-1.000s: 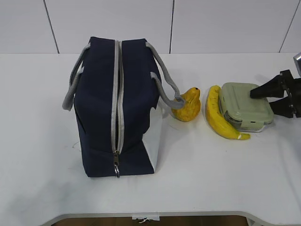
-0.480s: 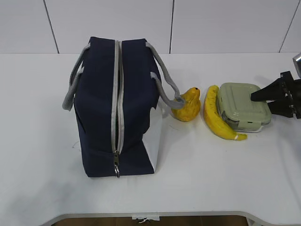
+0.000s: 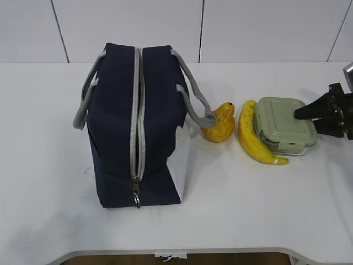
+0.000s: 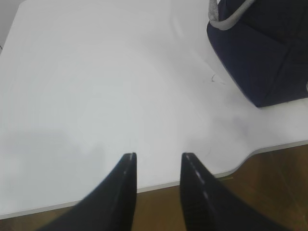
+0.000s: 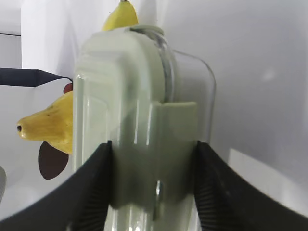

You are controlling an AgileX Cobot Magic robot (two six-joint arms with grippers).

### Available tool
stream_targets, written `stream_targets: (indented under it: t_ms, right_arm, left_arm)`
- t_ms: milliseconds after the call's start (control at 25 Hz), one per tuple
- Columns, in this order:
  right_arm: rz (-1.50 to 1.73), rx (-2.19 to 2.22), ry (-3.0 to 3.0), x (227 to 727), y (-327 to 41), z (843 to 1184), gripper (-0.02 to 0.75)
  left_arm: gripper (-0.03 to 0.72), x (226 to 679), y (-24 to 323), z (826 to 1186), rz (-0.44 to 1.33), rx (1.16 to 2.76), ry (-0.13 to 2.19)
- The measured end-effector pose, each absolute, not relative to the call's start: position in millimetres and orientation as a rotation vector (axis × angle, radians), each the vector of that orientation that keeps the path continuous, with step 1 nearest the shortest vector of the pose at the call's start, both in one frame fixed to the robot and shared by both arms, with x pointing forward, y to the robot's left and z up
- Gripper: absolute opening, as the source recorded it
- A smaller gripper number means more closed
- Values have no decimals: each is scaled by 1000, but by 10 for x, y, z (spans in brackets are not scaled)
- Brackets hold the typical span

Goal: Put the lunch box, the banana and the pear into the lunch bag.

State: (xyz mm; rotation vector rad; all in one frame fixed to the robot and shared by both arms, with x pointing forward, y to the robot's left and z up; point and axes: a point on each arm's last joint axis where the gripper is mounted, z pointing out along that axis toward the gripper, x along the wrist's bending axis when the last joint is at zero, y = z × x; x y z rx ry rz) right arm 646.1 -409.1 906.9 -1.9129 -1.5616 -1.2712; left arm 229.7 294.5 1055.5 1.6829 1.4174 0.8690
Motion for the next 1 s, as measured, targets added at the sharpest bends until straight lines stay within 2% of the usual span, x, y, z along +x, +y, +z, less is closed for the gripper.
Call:
stream_targets:
  t_ms: [280, 440, 640, 800, 1000]
  right_arm:
    - [-1202, -1981, -1516, 6484, -4117, 9194, 369]
    - [-1169, -2029, -1561, 6446, -4123, 9396, 367]
    - [-1207, -2076, -1535, 6382, -4096, 9796, 367]
    - [-1249, -2101, -1528, 6305, -4059, 10118, 367]
    - [-1311, -2128, -1507, 6186, -4000, 10499, 367]
  left_arm:
    - [240, 2297, 2945, 10555, 869, 1683, 1417]
    - [240, 2297, 2945, 10555, 869, 1683, 1417]
    - [240, 2290, 2931, 10589, 849, 1683, 1414]
    - [240, 2315, 2900, 10812, 812, 1674, 1400]
    - [240, 2571, 2809, 11062, 650, 1696, 1425]
